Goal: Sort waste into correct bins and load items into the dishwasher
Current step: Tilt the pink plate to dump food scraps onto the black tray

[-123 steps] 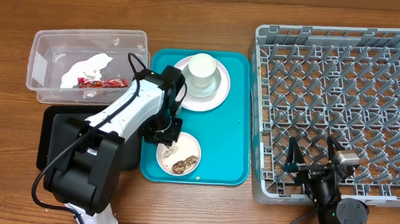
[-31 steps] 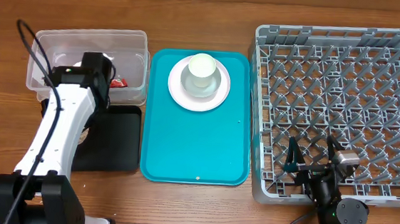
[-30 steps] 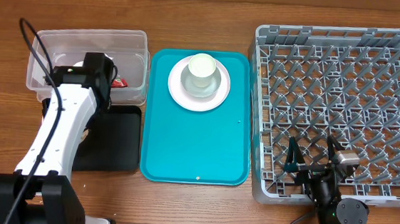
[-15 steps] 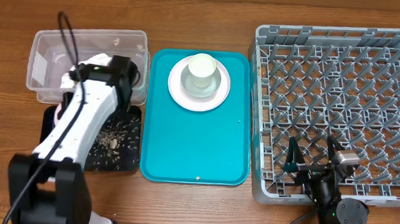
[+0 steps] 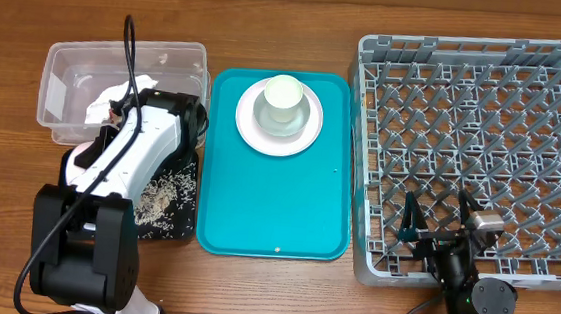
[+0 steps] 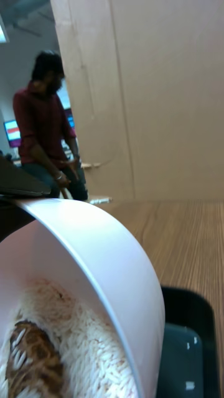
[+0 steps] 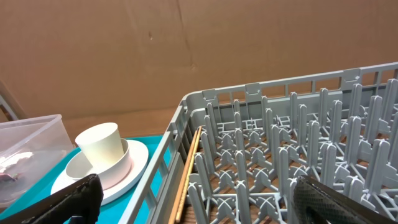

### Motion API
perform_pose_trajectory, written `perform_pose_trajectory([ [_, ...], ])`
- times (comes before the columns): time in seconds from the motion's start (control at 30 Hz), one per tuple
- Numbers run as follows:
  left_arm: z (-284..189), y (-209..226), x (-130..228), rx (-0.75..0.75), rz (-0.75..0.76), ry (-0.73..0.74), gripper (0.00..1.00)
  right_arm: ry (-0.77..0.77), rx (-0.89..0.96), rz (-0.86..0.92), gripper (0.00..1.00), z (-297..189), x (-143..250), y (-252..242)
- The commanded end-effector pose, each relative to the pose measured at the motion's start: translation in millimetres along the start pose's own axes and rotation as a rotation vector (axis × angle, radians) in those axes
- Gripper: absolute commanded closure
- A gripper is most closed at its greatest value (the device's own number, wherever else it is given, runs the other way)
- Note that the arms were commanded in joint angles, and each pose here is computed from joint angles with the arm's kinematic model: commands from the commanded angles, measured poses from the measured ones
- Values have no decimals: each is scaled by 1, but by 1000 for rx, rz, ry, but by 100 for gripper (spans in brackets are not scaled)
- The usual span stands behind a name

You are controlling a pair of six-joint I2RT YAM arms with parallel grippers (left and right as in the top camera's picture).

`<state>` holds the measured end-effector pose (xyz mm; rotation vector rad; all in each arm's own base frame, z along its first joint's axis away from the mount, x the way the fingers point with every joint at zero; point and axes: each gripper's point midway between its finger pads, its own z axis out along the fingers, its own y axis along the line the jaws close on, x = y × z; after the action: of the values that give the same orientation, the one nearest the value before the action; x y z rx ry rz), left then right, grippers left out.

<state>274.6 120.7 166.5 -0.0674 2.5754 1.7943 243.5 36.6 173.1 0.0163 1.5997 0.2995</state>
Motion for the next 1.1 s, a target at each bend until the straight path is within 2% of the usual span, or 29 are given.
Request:
perform_pose_trajectory([
  [0.0, -2, 13, -4, -77, -89, -42, 96, -5, 5, 1, 0, 0, 2, -1],
  [0.47, -4, 28, -12, -158, -112, -93, 96, -5, 5, 1, 0, 0, 2, -1],
  [0.67, -7, 40, -13, -220, -60, -118, 96, -5, 5, 1, 0, 0, 2, -1],
  [1.07, -7, 41, -12, -220, -36, -112, 96, -5, 5, 1, 0, 0, 2, -1],
])
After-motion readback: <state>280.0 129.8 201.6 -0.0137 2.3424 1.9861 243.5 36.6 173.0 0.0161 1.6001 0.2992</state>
